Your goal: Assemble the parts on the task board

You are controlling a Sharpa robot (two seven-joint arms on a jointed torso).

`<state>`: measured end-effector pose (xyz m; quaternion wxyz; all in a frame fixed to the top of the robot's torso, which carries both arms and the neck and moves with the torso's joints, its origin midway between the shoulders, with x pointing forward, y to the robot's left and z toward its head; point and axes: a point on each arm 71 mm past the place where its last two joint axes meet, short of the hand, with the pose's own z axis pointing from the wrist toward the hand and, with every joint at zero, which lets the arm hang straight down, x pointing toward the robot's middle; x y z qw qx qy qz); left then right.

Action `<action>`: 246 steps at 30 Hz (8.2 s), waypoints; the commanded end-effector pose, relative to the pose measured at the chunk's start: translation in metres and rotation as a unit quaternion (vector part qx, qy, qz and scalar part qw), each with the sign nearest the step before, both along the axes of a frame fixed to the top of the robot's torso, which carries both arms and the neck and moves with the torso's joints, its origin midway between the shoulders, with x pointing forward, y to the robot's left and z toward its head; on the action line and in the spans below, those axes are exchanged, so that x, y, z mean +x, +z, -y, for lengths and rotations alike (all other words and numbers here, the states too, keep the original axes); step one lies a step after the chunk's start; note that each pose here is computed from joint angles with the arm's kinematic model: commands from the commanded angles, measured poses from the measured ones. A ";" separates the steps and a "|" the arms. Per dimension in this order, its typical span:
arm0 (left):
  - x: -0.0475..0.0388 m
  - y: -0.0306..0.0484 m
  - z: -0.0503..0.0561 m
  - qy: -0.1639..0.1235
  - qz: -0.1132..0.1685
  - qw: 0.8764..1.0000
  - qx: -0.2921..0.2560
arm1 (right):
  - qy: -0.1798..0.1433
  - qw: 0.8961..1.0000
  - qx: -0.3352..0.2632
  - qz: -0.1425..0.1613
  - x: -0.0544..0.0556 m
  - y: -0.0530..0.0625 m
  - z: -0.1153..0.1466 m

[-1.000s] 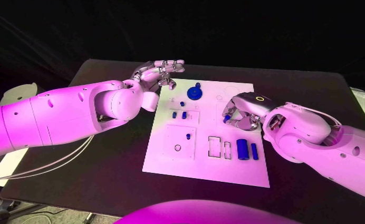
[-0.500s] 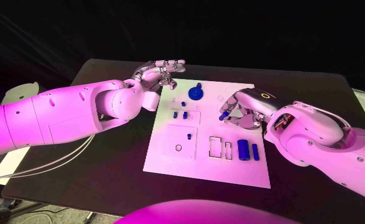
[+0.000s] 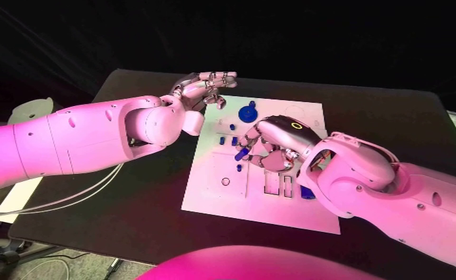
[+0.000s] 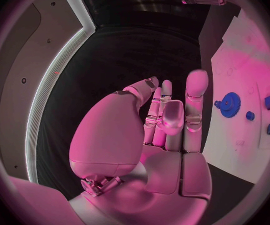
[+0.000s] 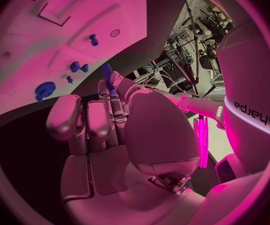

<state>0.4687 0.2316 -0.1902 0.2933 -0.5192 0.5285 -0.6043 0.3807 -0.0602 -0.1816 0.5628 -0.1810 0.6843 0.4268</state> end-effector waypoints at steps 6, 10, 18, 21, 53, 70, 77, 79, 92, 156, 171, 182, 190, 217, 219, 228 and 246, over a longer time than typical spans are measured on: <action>0.0004 0.0008 0.005 -0.012 0.003 1.000 -0.008 | 0.039 0.998 -0.030 -0.031 -0.005 -0.024 -0.024; 0.0006 0.0007 0.007 -0.014 0.003 1.000 -0.009 | 0.042 0.997 -0.046 -0.046 -0.005 -0.038 -0.029; 0.0008 0.0006 0.009 -0.016 0.003 1.000 -0.010 | 0.050 0.994 -0.072 -0.062 -0.008 -0.052 -0.036; 0.0009 0.0006 0.009 -0.017 0.003 1.000 -0.010 | 0.052 0.994 -0.077 -0.064 -0.008 -0.054 -0.037; 0.0013 0.0003 0.007 -0.016 0.002 1.000 -0.009 | 0.029 0.995 -0.092 -0.022 -0.006 -0.055 -0.038; 0.0011 0.0003 0.007 -0.017 0.002 1.000 -0.010 | 0.043 0.988 -0.146 -0.021 -0.011 -0.062 -0.055; 0.0015 0.0001 0.008 -0.017 0.002 1.000 -0.009 | 0.039 0.991 -0.129 -0.008 -0.011 -0.060 -0.058; 0.0016 0.0000 0.008 -0.017 0.001 1.000 -0.009 | 0.033 0.992 -0.122 -0.001 -0.011 -0.059 -0.058; 0.0018 -0.0002 0.006 -0.017 0.001 1.000 -0.009 | 0.008 0.997 -0.056 0.045 -0.013 -0.043 -0.046; -0.0021 -0.0079 -0.001 -0.014 -0.006 1.000 -0.004 | -0.228 0.949 -0.169 -0.135 -0.007 -0.070 0.118; -0.0025 -0.0081 -0.001 -0.016 -0.008 1.000 -0.005 | -0.221 0.949 -0.184 -0.133 -0.007 -0.079 0.111; -0.0025 -0.0082 -0.001 -0.017 -0.009 1.000 -0.005 | -0.214 0.948 -0.212 -0.103 -0.004 -0.080 0.111; -0.0027 -0.0082 -0.001 -0.018 -0.009 1.000 -0.005 | -0.261 0.949 -0.112 -0.139 -0.004 -0.072 0.114; -0.0029 -0.0084 0.003 -0.024 -0.011 1.000 -0.007 | -0.293 0.914 0.024 -0.278 -0.014 -0.061 0.098; -0.0029 -0.0084 0.004 -0.025 -0.011 1.000 -0.007 | -0.284 0.917 0.011 -0.278 -0.014 -0.062 0.094; -0.0030 -0.0084 0.004 -0.025 -0.011 1.000 -0.007 | -0.267 0.930 -0.029 -0.252 -0.015 -0.063 0.082; -0.0031 -0.0083 0.005 -0.026 -0.011 1.000 -0.007 | -0.256 0.939 -0.050 -0.224 -0.012 -0.063 0.073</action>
